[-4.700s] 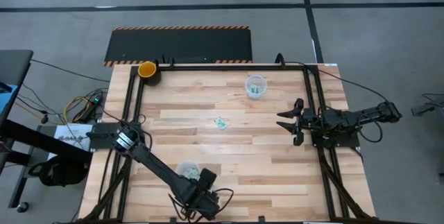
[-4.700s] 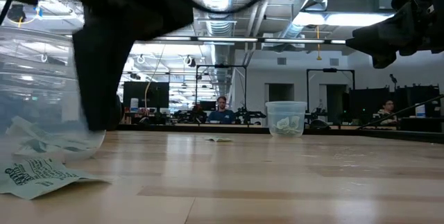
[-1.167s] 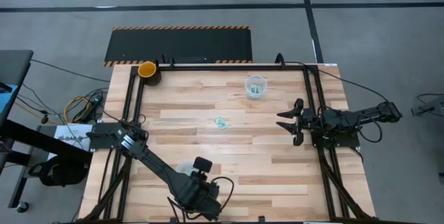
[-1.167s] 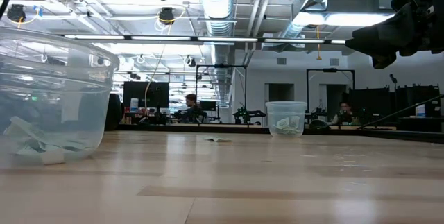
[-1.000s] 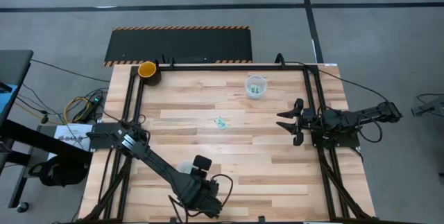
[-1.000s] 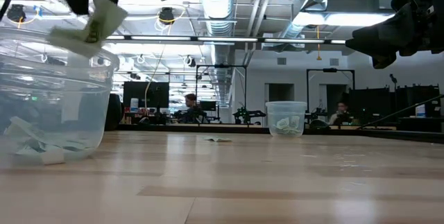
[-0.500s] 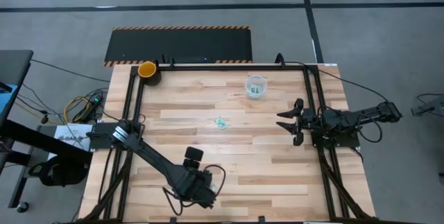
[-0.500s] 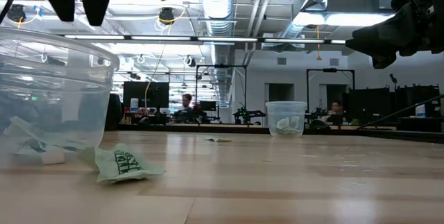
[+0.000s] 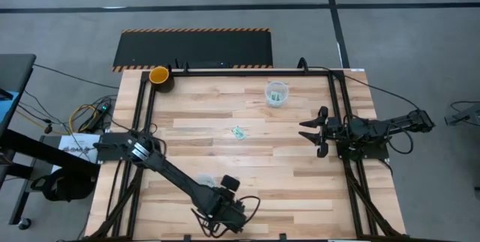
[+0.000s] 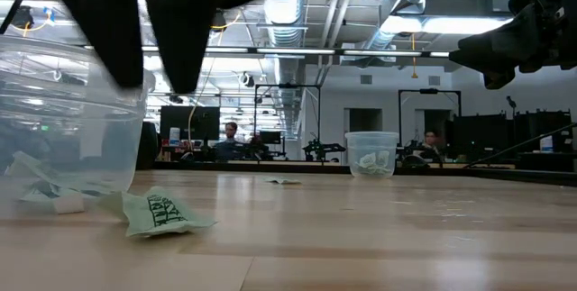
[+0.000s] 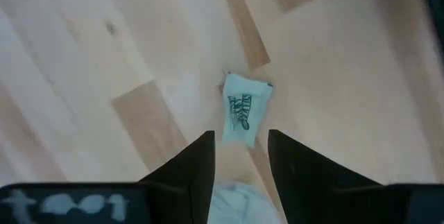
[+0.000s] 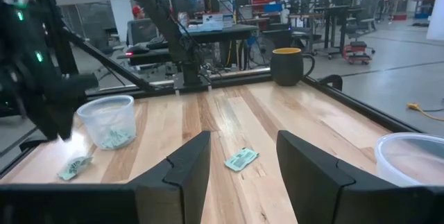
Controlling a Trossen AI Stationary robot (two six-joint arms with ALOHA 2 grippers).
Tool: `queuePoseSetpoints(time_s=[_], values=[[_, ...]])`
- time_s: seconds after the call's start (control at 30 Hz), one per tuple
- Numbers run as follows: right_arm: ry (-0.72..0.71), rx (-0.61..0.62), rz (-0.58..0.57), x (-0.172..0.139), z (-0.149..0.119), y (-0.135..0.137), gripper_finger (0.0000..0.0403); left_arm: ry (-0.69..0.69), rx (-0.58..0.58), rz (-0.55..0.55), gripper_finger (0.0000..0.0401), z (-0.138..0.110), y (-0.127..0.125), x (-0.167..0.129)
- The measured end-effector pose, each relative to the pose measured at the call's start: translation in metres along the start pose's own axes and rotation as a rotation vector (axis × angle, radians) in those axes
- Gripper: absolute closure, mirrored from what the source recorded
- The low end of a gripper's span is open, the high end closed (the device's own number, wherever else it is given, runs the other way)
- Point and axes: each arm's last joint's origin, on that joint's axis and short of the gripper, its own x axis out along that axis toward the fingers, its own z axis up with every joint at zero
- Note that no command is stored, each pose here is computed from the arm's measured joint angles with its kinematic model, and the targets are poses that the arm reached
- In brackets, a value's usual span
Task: Pick and place Stevia / Truvia into bins
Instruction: Put the stevia packet into the bottom container
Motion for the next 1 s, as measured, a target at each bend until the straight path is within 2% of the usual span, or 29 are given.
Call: queuePoseSetpoints(time_s=[0.23,0.73,1.0], values=[[0.001,0.0,0.0,0.0,0.0,0.0,0.0243,0.114,0.077,0.01,0.0277,0.0,0.001,0.036],[0.001,0.0,0.0,0.0,0.0,0.0,0.0243,0.087,0.116,-0.035,0.0275,0.003,0.011,0.046],[0.002,-0.001,0.0,0.0,0.0,0.0,0.0243,0.084,0.083,-0.06,0.0217,0.001,0.01,0.053]])
